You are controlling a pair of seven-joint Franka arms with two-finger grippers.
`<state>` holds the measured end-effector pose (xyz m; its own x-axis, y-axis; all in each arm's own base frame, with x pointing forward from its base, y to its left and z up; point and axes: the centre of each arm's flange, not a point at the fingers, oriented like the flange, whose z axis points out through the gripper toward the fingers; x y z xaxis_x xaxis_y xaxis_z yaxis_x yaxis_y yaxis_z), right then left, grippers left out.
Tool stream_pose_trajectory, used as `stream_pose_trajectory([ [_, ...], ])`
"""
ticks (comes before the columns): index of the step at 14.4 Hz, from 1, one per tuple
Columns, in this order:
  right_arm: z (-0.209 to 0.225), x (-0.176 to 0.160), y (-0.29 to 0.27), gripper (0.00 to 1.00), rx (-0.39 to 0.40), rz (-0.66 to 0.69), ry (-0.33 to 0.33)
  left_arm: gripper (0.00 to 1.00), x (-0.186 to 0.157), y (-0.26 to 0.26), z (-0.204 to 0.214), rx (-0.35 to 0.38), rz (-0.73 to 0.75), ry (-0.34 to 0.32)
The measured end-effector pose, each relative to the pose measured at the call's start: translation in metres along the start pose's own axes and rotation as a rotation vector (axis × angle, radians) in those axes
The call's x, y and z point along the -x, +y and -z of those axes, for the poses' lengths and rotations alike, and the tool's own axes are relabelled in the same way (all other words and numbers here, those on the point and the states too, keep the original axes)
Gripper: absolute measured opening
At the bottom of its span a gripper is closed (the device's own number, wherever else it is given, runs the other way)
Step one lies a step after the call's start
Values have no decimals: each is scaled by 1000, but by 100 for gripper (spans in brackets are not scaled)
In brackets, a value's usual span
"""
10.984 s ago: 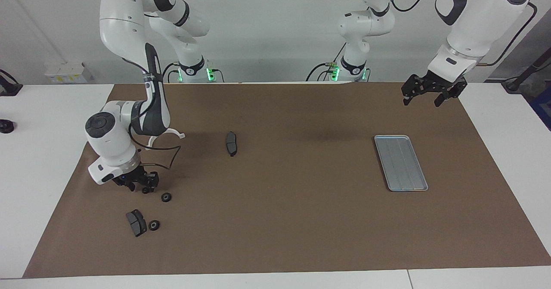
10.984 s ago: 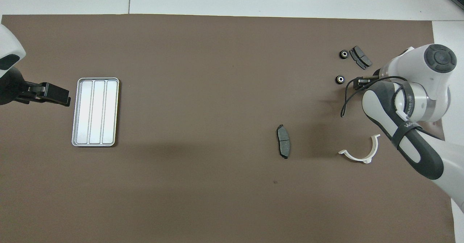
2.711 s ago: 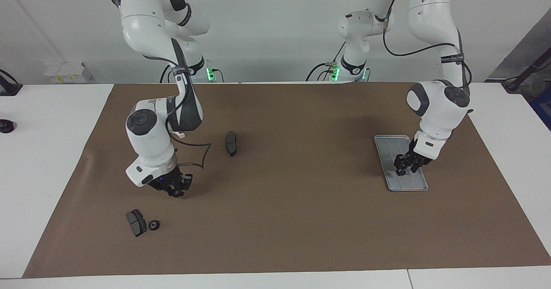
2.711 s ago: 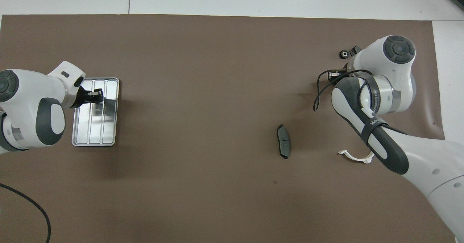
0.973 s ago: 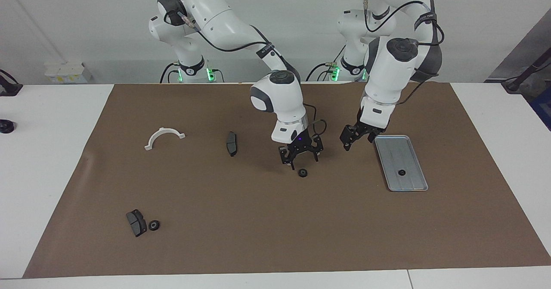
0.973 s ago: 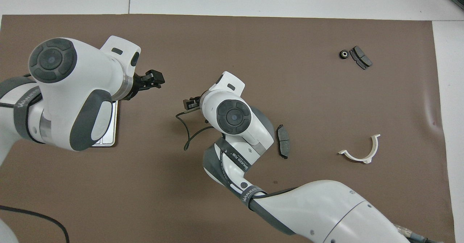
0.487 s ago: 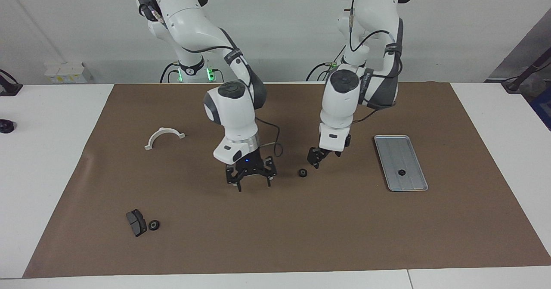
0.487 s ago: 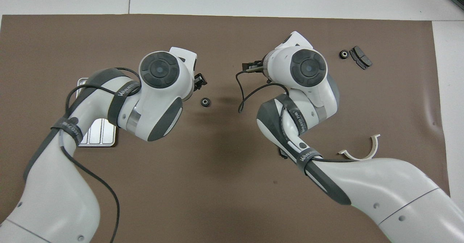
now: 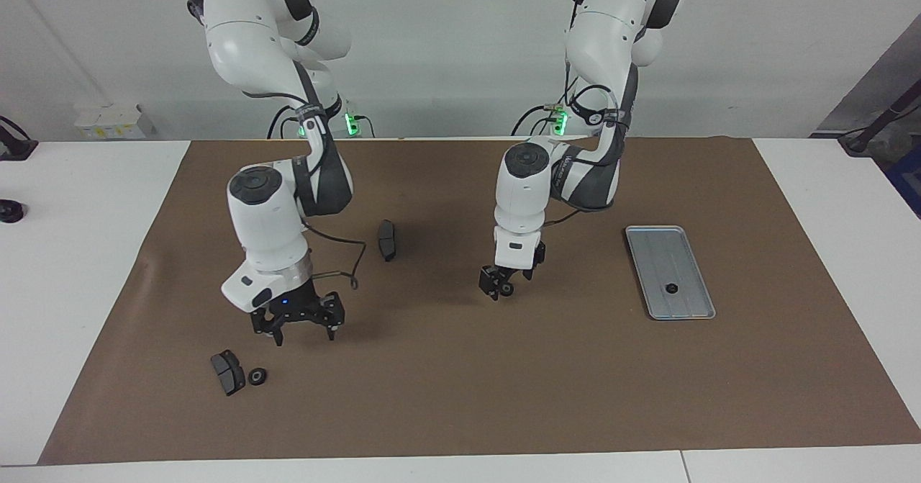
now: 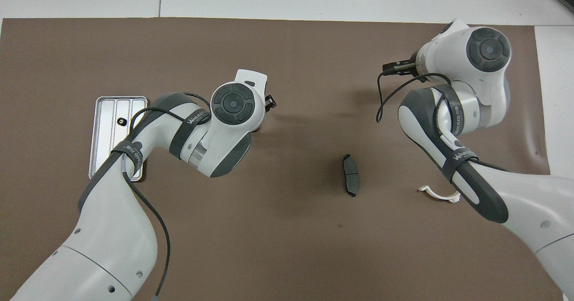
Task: Pick bearing gear from pile to tray
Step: 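Lower the second bearing into the tray and open the left gripper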
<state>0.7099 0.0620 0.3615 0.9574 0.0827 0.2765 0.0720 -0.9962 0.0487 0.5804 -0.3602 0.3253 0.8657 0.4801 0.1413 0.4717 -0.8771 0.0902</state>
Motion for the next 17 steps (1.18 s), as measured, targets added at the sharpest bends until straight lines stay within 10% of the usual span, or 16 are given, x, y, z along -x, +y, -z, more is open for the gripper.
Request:
stream_pose_trajectory([
  [4, -12, 6, 50, 95, -9, -31, -29, 53, 12, -5, -14, -16, -14, -14],
  [17, -62, -3, 73, 80, -27, 21, -48, 34, 28, -9, -23, -24, -41, -13],
])
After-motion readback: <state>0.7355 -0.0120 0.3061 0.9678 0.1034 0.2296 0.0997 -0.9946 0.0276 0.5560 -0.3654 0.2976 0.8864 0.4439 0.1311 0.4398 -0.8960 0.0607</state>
